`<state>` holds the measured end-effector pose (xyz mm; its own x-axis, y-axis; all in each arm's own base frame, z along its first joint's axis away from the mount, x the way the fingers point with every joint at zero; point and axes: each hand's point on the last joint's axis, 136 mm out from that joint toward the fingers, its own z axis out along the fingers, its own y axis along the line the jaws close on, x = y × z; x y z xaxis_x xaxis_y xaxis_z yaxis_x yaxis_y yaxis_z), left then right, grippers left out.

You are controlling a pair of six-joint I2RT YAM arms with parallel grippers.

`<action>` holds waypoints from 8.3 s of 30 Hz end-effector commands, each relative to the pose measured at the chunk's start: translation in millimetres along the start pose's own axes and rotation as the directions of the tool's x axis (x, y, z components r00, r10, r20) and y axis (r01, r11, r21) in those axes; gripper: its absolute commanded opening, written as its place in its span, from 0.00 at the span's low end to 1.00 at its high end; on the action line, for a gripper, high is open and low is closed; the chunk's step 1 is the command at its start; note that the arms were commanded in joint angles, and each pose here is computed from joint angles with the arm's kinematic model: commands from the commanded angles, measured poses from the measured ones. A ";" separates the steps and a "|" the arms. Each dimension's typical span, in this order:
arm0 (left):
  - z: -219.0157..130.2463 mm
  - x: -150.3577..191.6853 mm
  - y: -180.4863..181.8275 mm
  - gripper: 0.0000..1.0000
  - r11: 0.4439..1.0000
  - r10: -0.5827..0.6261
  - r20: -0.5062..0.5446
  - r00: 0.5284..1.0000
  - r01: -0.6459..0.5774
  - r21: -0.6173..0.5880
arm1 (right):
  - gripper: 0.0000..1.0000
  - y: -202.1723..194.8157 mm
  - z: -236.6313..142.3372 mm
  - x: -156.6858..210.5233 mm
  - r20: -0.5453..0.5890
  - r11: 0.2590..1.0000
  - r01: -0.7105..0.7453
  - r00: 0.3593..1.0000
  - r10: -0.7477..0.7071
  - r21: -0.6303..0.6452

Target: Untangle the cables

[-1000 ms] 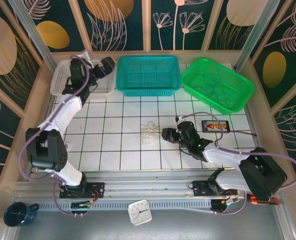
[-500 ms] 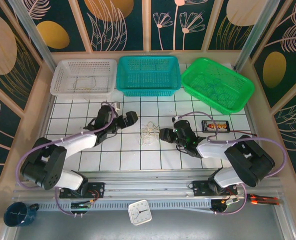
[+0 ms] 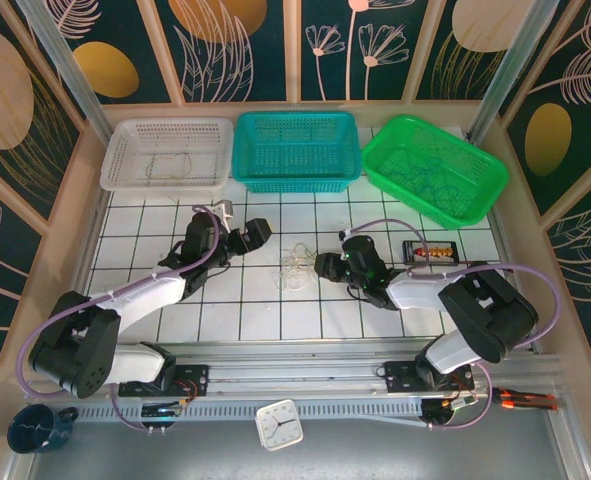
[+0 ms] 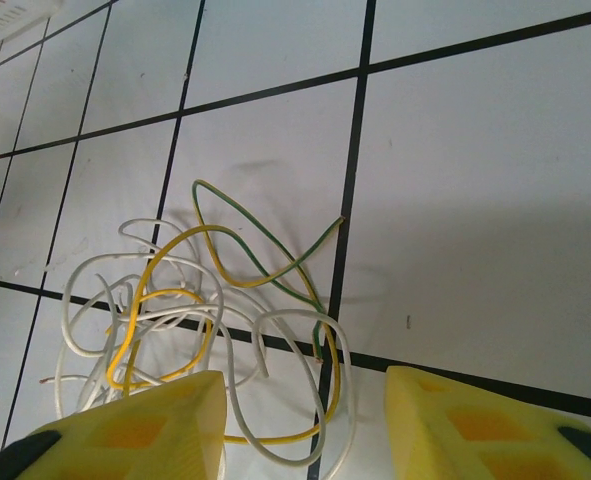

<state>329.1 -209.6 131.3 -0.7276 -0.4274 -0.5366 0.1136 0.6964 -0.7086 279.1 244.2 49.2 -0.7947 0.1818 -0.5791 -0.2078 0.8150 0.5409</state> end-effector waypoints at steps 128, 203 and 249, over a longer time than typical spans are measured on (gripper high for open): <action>5.7 21.8 -29.4 0.99 0.991 0.069 -0.113 0.991 -0.055 0.122 | 0.20 77.4 20.2 12.1 -0.073 0.958 0.151 0.982 -0.174 -0.245; 22.5 45.5 -96.8 0.00 0.941 0.337 -0.190 0.922 -0.333 0.058 | 0.40 46.2 -8.8 -17.7 0.059 0.986 0.020 0.998 -0.010 -0.168; -0.7 31.3 -109.8 0.00 0.949 0.299 -0.061 0.952 -0.289 0.129 | 0.51 48.9 11.1 -32.5 0.069 0.962 -0.102 0.990 0.123 -0.251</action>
<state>295.6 -297.0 180.8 -0.7106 -0.1442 -0.6886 0.3947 0.7285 -0.5599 284.9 274.7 73.1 -0.8074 0.2696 -0.5249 -0.2487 0.6511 0.7171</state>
